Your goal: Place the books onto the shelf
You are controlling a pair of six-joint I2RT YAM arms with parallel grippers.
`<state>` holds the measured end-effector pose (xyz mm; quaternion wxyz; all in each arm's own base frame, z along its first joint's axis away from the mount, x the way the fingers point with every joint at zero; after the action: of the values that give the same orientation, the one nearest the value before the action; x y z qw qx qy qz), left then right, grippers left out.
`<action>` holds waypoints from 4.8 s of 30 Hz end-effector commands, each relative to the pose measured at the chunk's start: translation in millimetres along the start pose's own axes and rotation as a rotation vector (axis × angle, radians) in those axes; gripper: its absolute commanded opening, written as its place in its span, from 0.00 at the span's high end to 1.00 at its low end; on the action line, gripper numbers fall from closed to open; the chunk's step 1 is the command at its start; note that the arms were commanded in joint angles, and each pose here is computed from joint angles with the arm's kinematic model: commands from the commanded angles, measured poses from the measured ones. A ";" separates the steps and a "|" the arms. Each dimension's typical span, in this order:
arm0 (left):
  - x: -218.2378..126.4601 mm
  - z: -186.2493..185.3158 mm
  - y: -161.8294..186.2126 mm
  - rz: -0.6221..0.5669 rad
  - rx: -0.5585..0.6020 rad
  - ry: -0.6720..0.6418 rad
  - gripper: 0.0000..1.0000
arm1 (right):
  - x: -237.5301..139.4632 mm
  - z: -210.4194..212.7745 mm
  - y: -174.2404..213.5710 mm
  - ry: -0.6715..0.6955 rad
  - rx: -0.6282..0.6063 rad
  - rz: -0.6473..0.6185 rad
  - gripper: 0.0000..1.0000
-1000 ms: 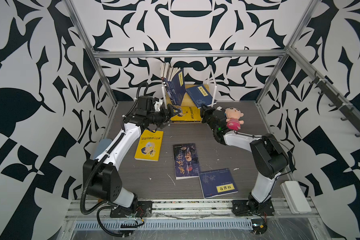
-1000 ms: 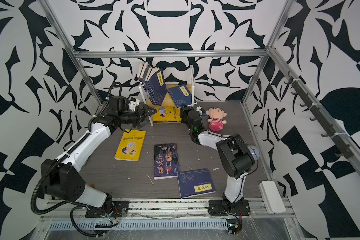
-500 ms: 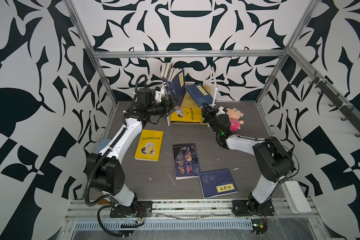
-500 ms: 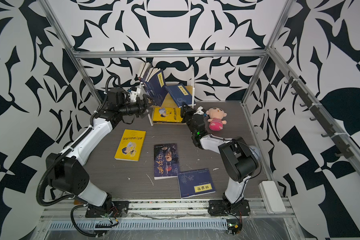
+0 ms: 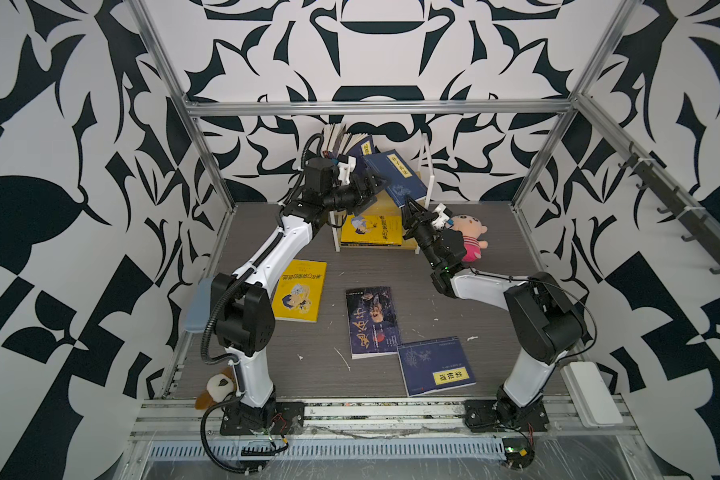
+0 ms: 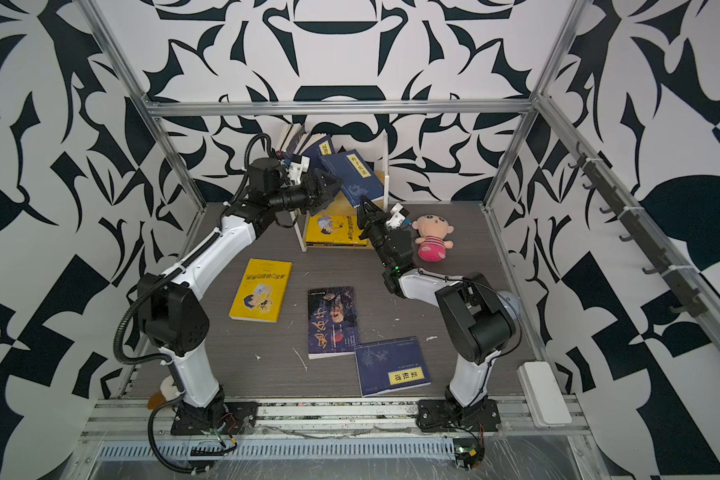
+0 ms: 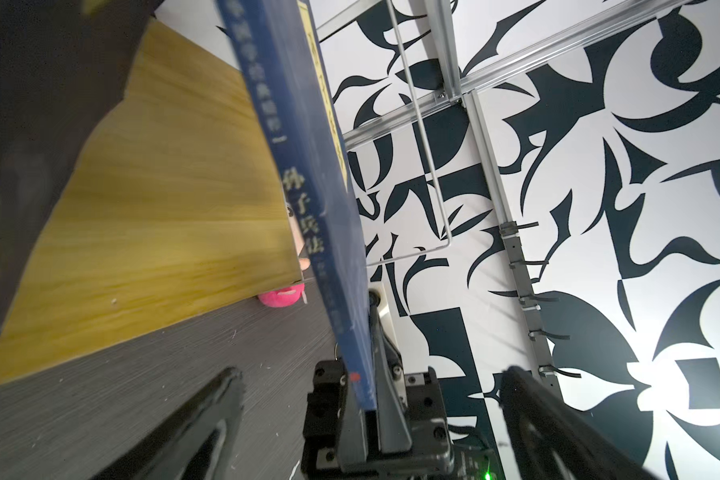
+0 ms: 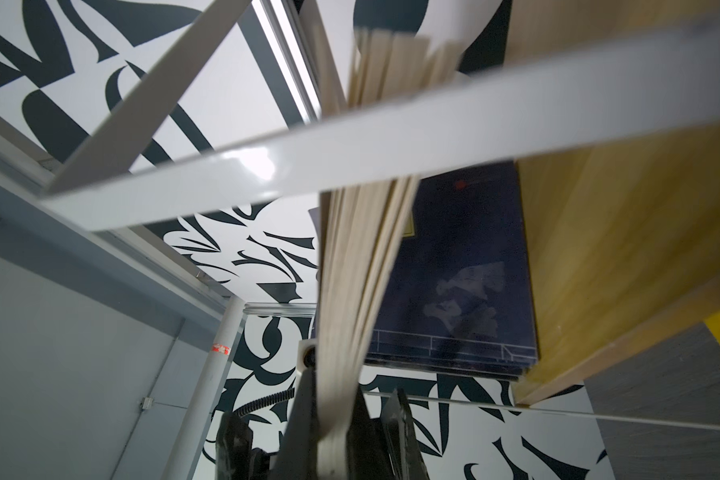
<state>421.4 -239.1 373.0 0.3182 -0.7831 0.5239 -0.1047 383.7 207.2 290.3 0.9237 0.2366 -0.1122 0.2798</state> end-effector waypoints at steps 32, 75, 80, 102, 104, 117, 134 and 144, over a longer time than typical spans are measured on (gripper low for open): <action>4.6 -33.9 -28.3 -0.170 0.639 -0.385 1.00 | -68.8 84.5 85.7 0.552 -1.060 -0.239 0.96; 30.3 29.8 7.5 -0.210 0.719 -0.740 0.92 | 108.8 -24.7 -37.1 0.981 -1.228 -0.279 1.00; 28.7 31.2 9.9 -0.204 0.725 -0.746 0.83 | 115.2 -41.9 -49.3 0.923 -1.169 -0.244 1.00; -21.8 -6.4 -4.9 -0.126 0.665 -0.610 0.33 | 141.7 -90.9 -40.3 0.828 -1.066 -0.078 1.00; -30.3 -13.9 -5.0 -0.103 0.672 -0.591 0.28 | 140.6 -93.4 -42.0 0.838 -1.057 -0.099 1.00; -107.9 -60.0 -21.7 -0.104 0.620 -0.468 0.26 | 144.9 -105.3 -29.4 0.815 -1.018 -0.125 1.00; -210.9 -10.6 -32.7 -0.166 0.413 -0.574 0.22 | 157.4 -119.8 -20.7 0.743 -0.974 -0.040 1.00; -213.2 49.0 16.2 -0.039 0.286 -0.616 0.21 | 162.9 -124.7 -9.5 0.721 -0.970 0.013 1.00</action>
<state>350.7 -34.5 368.9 0.5747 -0.7362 0.3522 0.0605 545.1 307.1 284.8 0.9304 -0.3115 0.0369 0.1897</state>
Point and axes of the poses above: each gripper's point midway between its finger pads, its own x axis out along the fingers, its own z axis along the line the jaws close on, y = z × x, the point moved 9 cm from there along -x, back along the fingers, and after that the axes turned 12 degrees about x, right-handed, at the moved point
